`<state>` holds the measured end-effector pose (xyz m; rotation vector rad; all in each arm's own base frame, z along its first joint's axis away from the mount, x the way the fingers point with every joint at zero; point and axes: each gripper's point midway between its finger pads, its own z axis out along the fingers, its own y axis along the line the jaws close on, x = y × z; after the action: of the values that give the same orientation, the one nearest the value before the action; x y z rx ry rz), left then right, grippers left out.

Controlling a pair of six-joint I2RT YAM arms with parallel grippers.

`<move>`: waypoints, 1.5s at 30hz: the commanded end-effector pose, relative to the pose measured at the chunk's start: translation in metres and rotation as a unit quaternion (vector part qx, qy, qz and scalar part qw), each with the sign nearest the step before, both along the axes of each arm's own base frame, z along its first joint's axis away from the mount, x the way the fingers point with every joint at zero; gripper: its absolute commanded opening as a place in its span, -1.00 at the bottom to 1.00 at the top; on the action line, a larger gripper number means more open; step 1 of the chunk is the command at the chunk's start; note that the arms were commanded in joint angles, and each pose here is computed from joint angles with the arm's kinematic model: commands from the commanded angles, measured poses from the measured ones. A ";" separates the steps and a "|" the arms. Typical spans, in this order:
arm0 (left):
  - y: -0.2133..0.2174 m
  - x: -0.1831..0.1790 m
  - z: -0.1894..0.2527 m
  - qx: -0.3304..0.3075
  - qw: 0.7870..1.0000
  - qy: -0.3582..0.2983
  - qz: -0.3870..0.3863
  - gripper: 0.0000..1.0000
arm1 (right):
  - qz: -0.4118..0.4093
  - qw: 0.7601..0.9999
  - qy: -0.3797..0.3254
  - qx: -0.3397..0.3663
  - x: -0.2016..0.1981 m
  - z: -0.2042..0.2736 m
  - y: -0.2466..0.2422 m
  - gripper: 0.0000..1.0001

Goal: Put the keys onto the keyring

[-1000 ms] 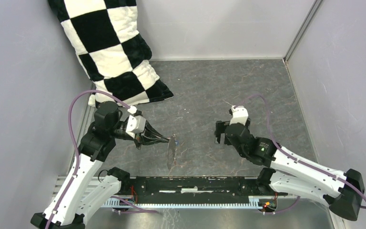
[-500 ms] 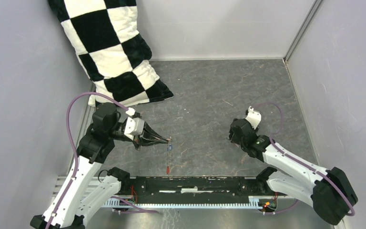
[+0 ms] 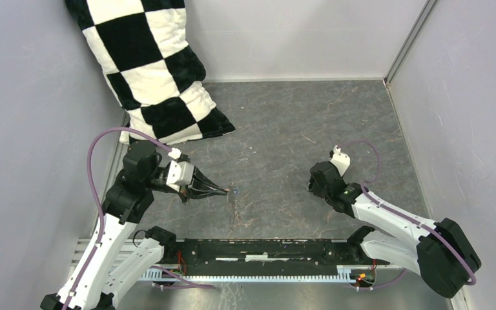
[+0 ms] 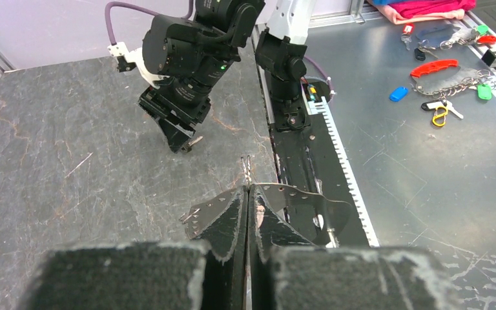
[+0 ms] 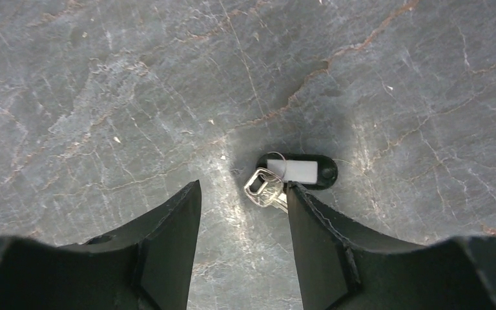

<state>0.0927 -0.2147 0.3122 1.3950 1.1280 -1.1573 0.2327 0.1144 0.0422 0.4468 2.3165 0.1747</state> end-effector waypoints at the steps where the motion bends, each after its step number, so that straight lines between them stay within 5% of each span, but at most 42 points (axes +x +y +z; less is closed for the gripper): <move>1: 0.000 -0.004 0.009 -0.010 0.999 -0.030 -0.012 -0.96 | -0.020 1.000 0.011 -0.001 -0.005 -0.010 -0.008 0.15; 45: 0.004 -0.016 0.010 -0.017 0.999 -0.035 -0.017 -0.95 | -0.002 1.000 0.014 -0.018 0.021 -0.022 -0.013 -0.60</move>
<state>0.0830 -0.2110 0.3190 1.4016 1.0818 -1.1331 0.2484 0.1051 0.0185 0.4619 2.3452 0.1683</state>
